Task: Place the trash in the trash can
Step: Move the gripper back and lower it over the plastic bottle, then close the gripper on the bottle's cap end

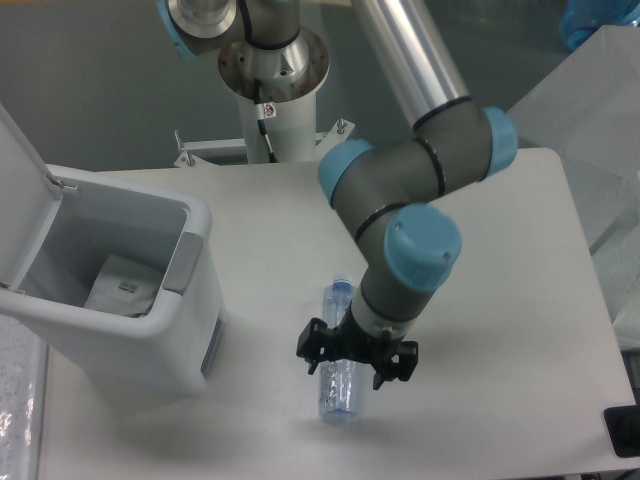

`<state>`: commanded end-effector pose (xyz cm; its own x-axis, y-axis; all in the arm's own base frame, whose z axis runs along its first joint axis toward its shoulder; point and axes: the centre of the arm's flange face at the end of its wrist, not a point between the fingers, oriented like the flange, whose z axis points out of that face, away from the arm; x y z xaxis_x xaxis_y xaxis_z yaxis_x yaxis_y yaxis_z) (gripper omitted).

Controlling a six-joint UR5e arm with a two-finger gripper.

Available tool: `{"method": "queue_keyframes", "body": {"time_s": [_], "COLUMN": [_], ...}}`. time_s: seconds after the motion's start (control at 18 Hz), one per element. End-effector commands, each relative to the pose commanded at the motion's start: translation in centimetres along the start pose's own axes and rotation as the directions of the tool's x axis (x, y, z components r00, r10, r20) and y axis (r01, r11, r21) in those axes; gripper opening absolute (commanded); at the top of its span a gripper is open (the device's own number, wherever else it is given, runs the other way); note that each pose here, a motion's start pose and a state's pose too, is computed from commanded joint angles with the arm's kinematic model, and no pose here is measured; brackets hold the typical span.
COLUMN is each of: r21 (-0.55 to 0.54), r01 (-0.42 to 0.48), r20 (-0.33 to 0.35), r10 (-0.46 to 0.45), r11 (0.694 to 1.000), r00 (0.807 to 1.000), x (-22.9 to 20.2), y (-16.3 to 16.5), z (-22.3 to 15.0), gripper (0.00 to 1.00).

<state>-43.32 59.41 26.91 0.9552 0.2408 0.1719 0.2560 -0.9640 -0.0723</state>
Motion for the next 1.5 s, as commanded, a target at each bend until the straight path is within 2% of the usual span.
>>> {"method": "queue_keyframes", "body": {"time_s": [0.5,1.5], "r21": [-0.067,-0.203], "r01": [0.04,0.055], "r20": [0.065,0.182], "r10": [-0.036,-0.017], "r11": [0.997,0.978], "r00": [0.997,0.983], "x": [-0.6,1.1], "y": [-2.4,-3.1], "z": [3.1,8.8], "gripper": [1.0,0.99]}}
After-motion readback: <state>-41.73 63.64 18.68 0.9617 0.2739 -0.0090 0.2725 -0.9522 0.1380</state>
